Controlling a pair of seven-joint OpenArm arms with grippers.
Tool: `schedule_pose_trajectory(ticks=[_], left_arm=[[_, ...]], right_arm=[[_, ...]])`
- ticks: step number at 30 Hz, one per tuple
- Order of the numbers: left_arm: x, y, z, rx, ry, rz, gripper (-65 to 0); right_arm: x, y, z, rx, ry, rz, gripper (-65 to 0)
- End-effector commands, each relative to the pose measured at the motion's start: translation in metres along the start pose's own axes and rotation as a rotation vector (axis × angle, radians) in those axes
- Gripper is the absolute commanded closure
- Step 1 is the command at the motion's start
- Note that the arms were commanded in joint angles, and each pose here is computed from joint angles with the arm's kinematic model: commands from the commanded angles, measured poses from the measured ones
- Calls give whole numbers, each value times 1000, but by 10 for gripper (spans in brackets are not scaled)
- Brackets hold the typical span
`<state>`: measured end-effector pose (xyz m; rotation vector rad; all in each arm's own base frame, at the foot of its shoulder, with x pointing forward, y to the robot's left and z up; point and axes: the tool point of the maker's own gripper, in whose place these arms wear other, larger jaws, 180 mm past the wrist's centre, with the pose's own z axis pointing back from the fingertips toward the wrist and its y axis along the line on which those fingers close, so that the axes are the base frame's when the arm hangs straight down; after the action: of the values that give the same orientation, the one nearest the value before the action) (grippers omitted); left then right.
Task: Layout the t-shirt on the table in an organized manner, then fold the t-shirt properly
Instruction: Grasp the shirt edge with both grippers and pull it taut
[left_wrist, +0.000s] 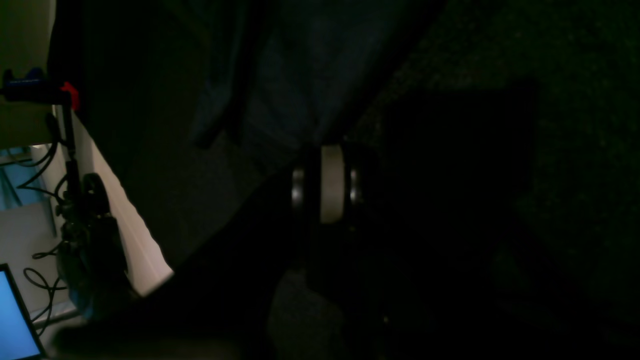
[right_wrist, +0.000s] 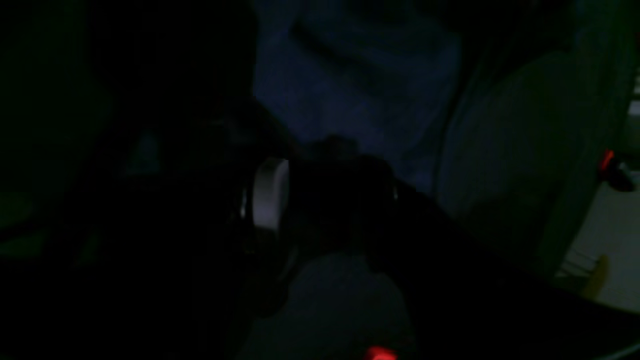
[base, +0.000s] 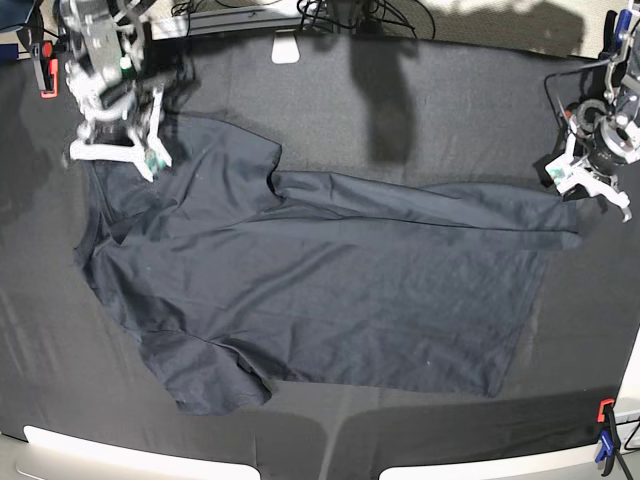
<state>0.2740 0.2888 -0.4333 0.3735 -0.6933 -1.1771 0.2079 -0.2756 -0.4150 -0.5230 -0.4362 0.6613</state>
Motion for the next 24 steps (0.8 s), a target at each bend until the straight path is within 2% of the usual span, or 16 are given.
schedule_pose_trajectory(ticks=[1, 7, 11, 17, 24], left_arm=[[-7, 12, 3, 21, 28, -18, 0], [-8, 11, 3, 19, 29, -18, 0], [-8, 9, 3, 16, 30, -18, 0], [-11, -3, 26, -18, 47, -25, 0], [-23, -19, 65, -53, 85, -98, 0]], right_arm=[[-4, -8, -3, -23, 18, -1, -222], [-5, -14, -10, -34, 32, -13, -211], [-4, -15, -9, -43, 22, -22, 0], [-4, -10, 11, -33, -45, 40, 0], [-51, -4, 35, -20, 20, 158, 0]])
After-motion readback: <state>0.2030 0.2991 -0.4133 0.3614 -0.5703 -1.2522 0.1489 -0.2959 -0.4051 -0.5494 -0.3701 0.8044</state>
